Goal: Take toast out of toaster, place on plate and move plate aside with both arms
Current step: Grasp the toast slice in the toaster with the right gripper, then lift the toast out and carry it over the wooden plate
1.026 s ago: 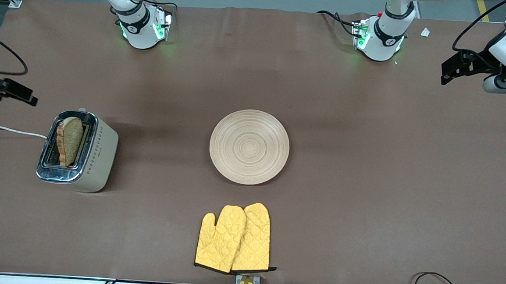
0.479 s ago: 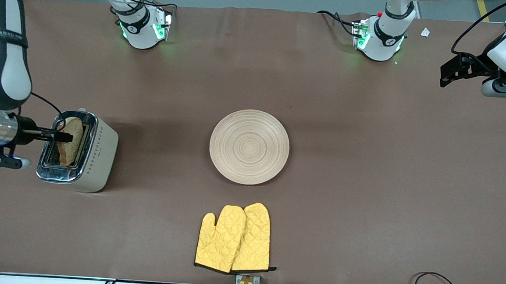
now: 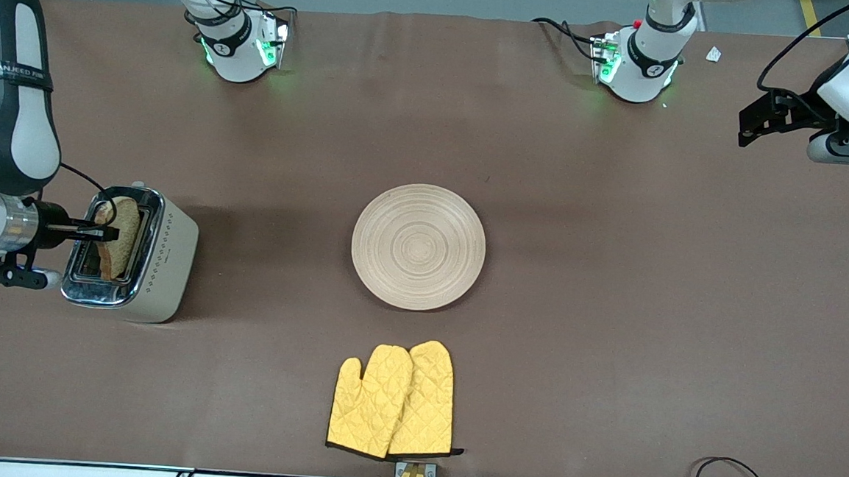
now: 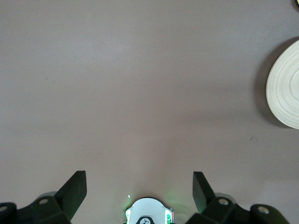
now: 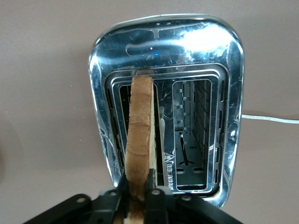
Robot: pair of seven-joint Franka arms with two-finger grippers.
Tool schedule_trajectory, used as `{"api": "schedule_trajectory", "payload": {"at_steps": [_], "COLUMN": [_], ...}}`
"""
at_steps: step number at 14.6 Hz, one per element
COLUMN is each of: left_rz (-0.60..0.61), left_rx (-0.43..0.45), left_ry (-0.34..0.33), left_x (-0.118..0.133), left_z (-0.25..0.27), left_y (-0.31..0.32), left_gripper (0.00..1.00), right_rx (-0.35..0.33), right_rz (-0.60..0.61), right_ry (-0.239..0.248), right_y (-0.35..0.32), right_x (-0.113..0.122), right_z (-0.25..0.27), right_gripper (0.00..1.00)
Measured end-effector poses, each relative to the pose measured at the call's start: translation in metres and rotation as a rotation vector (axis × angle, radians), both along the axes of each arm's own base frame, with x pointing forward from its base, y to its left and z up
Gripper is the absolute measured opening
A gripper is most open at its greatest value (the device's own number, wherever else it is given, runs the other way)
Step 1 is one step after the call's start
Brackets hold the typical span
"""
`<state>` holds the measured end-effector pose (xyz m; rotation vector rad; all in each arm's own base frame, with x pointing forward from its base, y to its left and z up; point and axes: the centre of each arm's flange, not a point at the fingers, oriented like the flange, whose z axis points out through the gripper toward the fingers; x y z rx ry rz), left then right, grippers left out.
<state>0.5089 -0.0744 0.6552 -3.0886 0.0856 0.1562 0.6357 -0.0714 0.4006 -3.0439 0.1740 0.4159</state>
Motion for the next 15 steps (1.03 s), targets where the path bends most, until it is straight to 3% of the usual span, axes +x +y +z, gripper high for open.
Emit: {"api": "schedule_trajectory", "payload": {"at_steps": [3,7,12,15], "left_rz": [0.000,0.000,0.001,0.002], "left_rx": [0.000,0.000,0.000,0.000], "left_ry": [0.000,-0.001,-0.002,-0.003], "left_x": [0.000,0.000,0.000,0.000], "left_z": [0.000,0.000,0.001,0.001], "left_y": [0.000,0.000,0.001,0.001], "left_gripper": [1.00,1.00,1.00,1.00], "right_rx": [-0.012,-0.015,-0.007,0.063], "right_rz": [0.035,0.116,0.233,0.174], "right_ry": [-0.020,-0.091,-0.099,-0.123], "right_y": [0.012,0.065,0.206,0.294], "right_x": [0.004,0.002,-0.013,-0.020], "right_z": [0.011,0.074,0.087,0.063], "right_gripper": [0.08,0.08,0.08,0.08]}}
